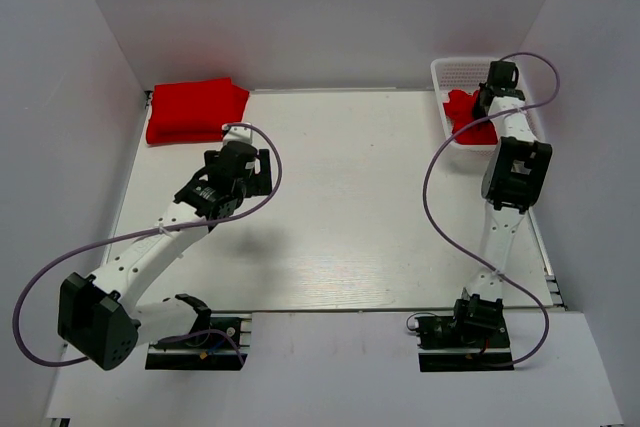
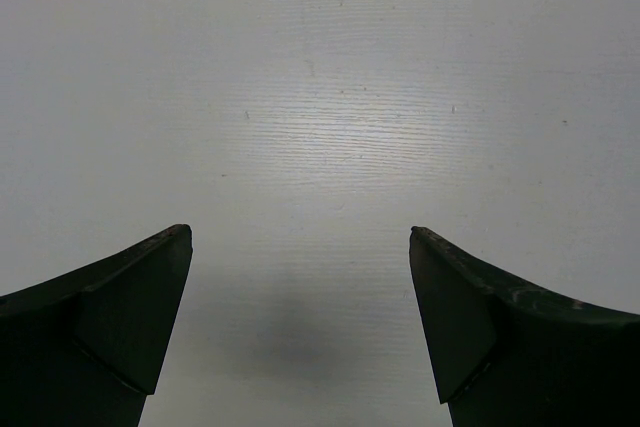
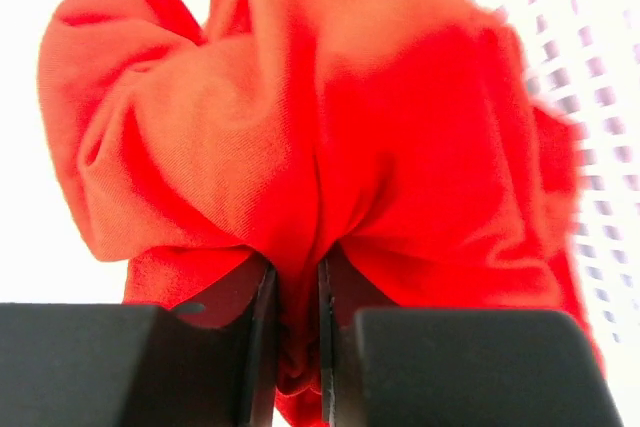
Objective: Fold and stack the t-shirts
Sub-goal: Grab crumpled tshirt from bin with the right arm, then move the tshirt to the center of the board
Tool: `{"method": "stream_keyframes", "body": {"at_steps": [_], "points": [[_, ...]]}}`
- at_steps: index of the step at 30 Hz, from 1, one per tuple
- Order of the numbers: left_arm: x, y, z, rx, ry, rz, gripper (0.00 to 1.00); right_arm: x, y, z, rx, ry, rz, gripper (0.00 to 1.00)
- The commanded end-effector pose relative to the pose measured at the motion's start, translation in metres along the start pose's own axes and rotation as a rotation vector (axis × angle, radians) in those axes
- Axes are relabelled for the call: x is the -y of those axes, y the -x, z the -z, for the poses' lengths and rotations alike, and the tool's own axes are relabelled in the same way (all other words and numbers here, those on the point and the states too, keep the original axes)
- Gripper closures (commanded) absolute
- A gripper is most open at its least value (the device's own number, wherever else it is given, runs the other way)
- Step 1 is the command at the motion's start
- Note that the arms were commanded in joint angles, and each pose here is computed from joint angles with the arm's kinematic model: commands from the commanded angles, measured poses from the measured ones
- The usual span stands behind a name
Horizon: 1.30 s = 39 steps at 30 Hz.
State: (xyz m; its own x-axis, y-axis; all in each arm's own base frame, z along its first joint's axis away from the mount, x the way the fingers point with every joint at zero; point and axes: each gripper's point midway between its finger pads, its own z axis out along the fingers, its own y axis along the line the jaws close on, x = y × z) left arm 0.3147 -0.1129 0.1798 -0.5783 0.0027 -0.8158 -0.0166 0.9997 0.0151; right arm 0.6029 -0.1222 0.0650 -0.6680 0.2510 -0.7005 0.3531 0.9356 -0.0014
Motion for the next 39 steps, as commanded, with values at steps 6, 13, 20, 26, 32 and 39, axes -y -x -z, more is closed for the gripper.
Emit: {"method": "stream_keyframes", "body": {"at_steps": [6,13,20,26,32,39], "points": [[-0.01,0.014,0.013,0.064,0.021,0.04,0.0,0.001,0.166,0.166,0.45,0.109,0.005,1.0],[-0.004,0.023,0.016,0.081,-0.008,0.052,0.0,-0.046,0.198,0.282,0.607,0.405,0.088,1.0],[0.001,0.024,0.021,0.091,-0.054,0.061,0.0,-0.129,0.17,0.413,0.663,0.915,0.292,1.0],[0.0,0.018,0.025,0.077,-0.061,0.076,0.0,-0.198,0.095,0.465,0.519,1.26,0.431,1.0],[-0.001,0.017,0.033,0.072,-0.072,0.12,0.0,-0.242,0.008,0.472,0.361,1.441,0.527,1.0],[-0.006,0.009,0.04,0.085,-0.078,0.146,0.0,-0.251,-0.151,0.355,-0.032,1.275,0.476,0.86]]}}
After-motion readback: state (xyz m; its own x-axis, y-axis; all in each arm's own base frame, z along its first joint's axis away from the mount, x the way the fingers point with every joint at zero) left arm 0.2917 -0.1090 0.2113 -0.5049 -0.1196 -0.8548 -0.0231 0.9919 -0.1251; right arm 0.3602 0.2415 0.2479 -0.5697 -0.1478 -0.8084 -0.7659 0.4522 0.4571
